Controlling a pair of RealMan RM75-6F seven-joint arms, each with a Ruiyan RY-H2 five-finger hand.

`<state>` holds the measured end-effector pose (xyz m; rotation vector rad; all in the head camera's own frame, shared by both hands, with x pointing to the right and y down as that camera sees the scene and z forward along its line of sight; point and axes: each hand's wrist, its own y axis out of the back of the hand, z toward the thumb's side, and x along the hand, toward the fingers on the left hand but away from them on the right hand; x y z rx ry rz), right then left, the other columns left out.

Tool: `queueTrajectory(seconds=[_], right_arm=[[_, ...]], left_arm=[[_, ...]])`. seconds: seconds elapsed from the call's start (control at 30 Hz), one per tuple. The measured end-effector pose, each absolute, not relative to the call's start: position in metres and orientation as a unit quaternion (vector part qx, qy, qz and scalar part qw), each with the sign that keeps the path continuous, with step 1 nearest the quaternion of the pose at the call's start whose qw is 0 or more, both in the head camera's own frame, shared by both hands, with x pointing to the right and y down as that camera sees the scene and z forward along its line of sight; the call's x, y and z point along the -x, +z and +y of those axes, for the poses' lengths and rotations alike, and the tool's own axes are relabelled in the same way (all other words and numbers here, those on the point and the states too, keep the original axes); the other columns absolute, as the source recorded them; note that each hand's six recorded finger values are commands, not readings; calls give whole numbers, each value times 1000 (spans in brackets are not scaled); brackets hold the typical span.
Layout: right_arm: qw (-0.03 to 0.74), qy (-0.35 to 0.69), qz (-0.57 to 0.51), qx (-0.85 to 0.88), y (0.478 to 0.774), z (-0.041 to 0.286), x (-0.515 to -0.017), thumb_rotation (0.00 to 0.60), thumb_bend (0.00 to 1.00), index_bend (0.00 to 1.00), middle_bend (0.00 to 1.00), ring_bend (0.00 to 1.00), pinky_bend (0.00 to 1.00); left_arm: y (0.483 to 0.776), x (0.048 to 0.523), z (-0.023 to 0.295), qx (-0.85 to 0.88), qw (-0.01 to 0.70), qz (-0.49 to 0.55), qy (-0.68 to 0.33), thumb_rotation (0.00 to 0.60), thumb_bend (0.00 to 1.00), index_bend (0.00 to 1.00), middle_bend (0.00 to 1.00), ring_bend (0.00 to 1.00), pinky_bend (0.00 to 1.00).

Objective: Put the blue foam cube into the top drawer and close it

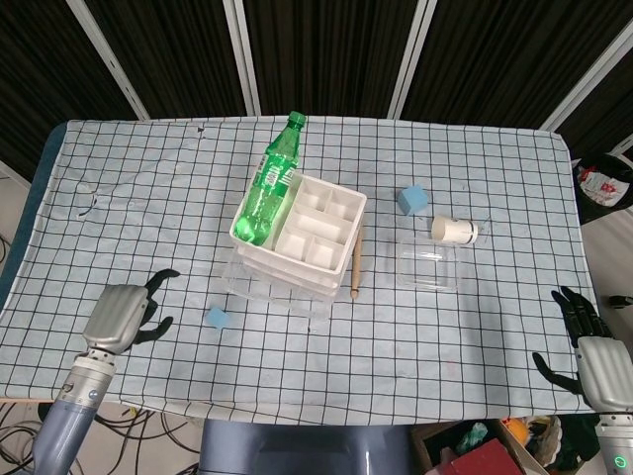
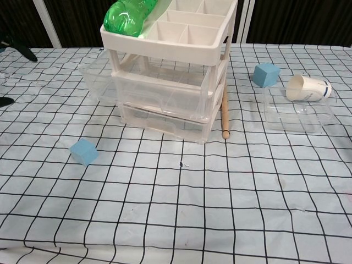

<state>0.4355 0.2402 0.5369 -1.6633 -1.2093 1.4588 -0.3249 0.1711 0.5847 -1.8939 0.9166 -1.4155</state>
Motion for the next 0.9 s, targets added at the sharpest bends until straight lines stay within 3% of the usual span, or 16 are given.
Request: queueTrajectory(seconds=[0.4,0.6,0.9], right_arm=[[305,551,-458,628,537,240,-436,600,255,0,0,0,176],[305,551,-458,628,537,240,-436,600,255,0,0,0,176],[306,550,-457,628,536,240,-436,600,256,0,0,0,176]], left_arm=[[647,336,175,692,292,276,-600,600,198,305,1000,957,914],[666,319,173,692,333,219,-602,600,192,299,1000,958,914],[689,292,180,714,336,159,-593,600,182,277,1000,957,913]])
